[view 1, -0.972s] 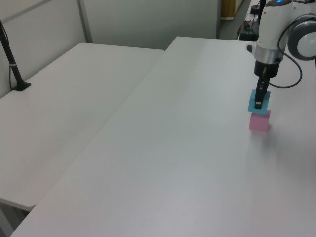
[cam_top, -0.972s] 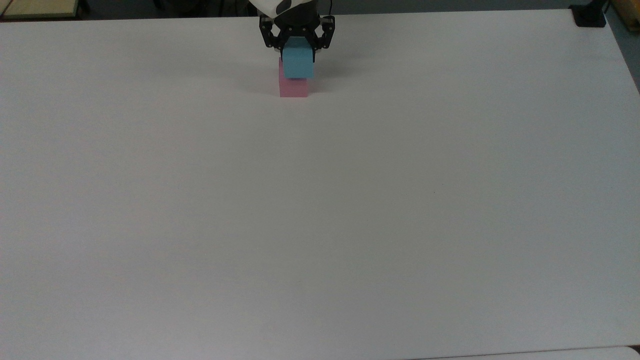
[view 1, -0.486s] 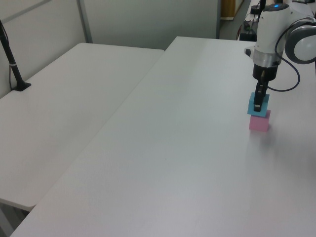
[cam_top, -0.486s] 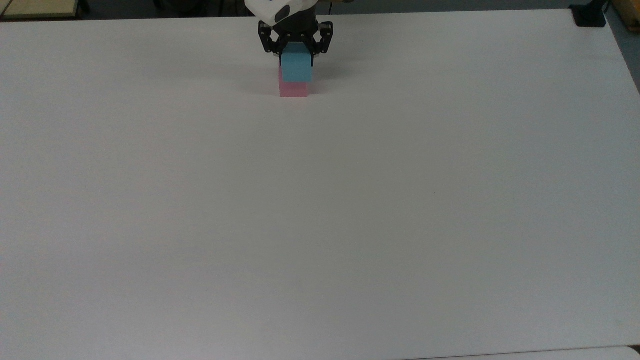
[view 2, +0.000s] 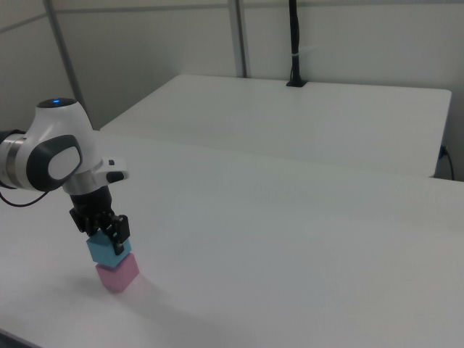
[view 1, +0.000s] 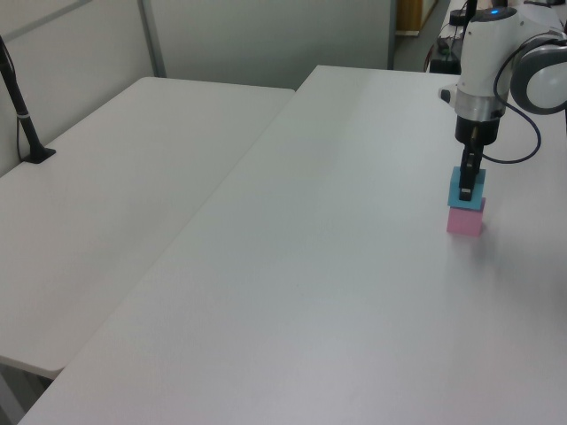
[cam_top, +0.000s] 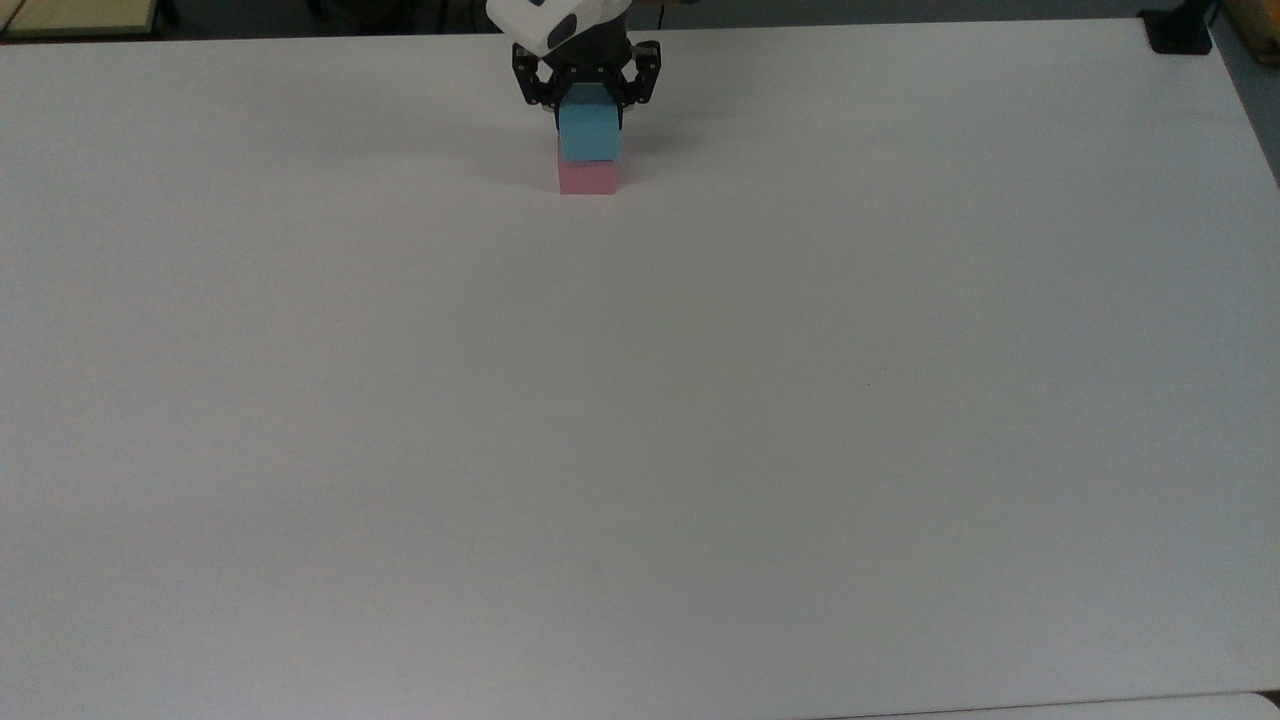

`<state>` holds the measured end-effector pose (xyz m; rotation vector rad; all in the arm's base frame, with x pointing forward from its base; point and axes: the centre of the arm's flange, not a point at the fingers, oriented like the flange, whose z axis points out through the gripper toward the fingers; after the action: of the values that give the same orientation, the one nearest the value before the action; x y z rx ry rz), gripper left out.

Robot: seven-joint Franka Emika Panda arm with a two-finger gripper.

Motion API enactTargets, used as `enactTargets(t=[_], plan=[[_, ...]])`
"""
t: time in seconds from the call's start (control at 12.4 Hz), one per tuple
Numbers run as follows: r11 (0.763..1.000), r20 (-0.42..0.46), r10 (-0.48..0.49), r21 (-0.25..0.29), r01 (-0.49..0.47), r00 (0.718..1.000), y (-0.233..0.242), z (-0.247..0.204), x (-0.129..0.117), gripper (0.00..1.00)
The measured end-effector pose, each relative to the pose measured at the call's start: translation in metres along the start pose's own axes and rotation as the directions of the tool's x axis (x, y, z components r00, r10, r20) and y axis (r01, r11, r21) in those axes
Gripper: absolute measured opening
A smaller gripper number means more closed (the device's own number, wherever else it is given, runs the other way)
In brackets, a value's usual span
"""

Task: Put blue cube on pink cube
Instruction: 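Lower the light-blue cube onto the top of the pink cube, then open the gripper to release the light-blue cube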

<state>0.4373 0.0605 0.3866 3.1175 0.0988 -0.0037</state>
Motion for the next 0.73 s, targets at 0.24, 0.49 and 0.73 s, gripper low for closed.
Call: enactTargets(t=[0.24, 0.49, 0.73], plan=[[1.0, 0.011, -0.003, -0.001, 0.003, 1.0, 0.0014, 0.0012, -0.0012, 0.6], [1.0, 0.016, -0.003, -0.005, 0.003, 1.0, 0.0051, 0.0036, -0.0024, 0.64], [1.0, 0.019, -0.012, -0.005, 0.012, 1.0, 0.0085, 0.0047, -0.0028, 0.88]])
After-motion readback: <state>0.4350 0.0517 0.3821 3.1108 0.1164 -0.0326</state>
